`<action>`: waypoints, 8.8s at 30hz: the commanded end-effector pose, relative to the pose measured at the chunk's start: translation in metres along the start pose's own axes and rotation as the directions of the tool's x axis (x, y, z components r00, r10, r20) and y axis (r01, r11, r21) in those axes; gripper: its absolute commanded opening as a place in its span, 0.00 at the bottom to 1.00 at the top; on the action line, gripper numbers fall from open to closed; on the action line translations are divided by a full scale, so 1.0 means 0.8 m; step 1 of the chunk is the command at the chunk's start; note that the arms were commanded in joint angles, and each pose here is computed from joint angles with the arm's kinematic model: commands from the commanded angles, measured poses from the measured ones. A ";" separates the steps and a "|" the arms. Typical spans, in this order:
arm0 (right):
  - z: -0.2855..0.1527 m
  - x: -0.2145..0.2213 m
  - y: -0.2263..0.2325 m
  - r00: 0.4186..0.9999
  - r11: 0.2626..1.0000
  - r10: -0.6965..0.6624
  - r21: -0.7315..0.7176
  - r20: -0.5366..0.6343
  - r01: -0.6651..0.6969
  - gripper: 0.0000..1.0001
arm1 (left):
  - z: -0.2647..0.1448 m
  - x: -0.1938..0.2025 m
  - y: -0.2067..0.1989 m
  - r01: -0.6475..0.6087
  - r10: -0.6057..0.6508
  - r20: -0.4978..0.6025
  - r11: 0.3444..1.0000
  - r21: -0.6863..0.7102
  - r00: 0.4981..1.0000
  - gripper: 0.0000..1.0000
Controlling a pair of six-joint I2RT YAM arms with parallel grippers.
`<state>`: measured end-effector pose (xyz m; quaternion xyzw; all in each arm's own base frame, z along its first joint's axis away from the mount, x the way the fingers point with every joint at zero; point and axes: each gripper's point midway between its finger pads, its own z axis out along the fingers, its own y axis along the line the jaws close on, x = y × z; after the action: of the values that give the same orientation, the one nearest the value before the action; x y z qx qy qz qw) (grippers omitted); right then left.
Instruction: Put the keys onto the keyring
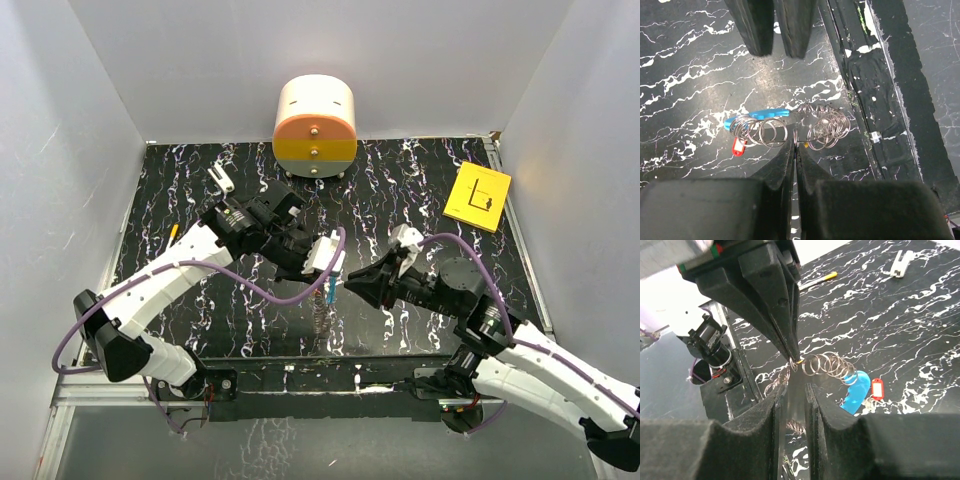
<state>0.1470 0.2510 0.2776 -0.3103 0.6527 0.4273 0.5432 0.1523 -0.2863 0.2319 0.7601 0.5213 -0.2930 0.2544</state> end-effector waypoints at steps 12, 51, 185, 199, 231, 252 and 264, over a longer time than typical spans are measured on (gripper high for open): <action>0.024 -0.003 0.018 0.998 0.992 -0.032 -0.117 0.048 0.037 0.24 | 0.005 -0.032 0.001 0.037 -0.042 0.116 0.998 0.049 0.992 0.00; 0.034 0.007 0.005 0.998 0.995 -0.063 -0.083 0.010 0.064 0.25 | -0.002 -0.063 -0.001 0.067 -0.084 0.186 0.993 0.095 0.979 0.00; -0.020 -0.097 -0.019 0.837 0.967 0.212 0.018 0.504 -0.255 0.08 | 0.006 -0.085 0.055 0.070 -0.035 0.167 0.975 -0.209 0.985 0.00; -0.039 -0.099 -0.029 0.754 0.979 0.141 0.021 0.642 -0.202 0.08 | 0.011 -0.106 0.040 0.161 -0.128 0.246 0.980 -0.118 0.961 0.00; -0.066 -0.186 -0.031 0.591 0.987 0.007 0.088 0.807 -0.132 0.08 | -0.004 -0.129 0.084 0.311 -0.225 0.317 0.915 -0.255 0.921 0.00; -0.056 -0.172 -0.051 0.573 0.971 0.043 0.100 0.818 -0.216 0.08 | -0.016 -0.150 0.098 0.284 -0.172 0.309 0.887 -0.365 0.935 0.00; -0.059 -0.158 -0.070 0.566 0.948 0.051 0.139 0.823 -0.287 0.08 | -0.014 -0.151 0.092 0.319 -0.207 0.328 0.885 -0.339 0.922 0.00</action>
<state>0.2084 0.2008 0.3558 0.0028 0.4682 0.4639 0.7521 0.1994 -0.3818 0.3186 0.5695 0.6304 -0.3101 0.4267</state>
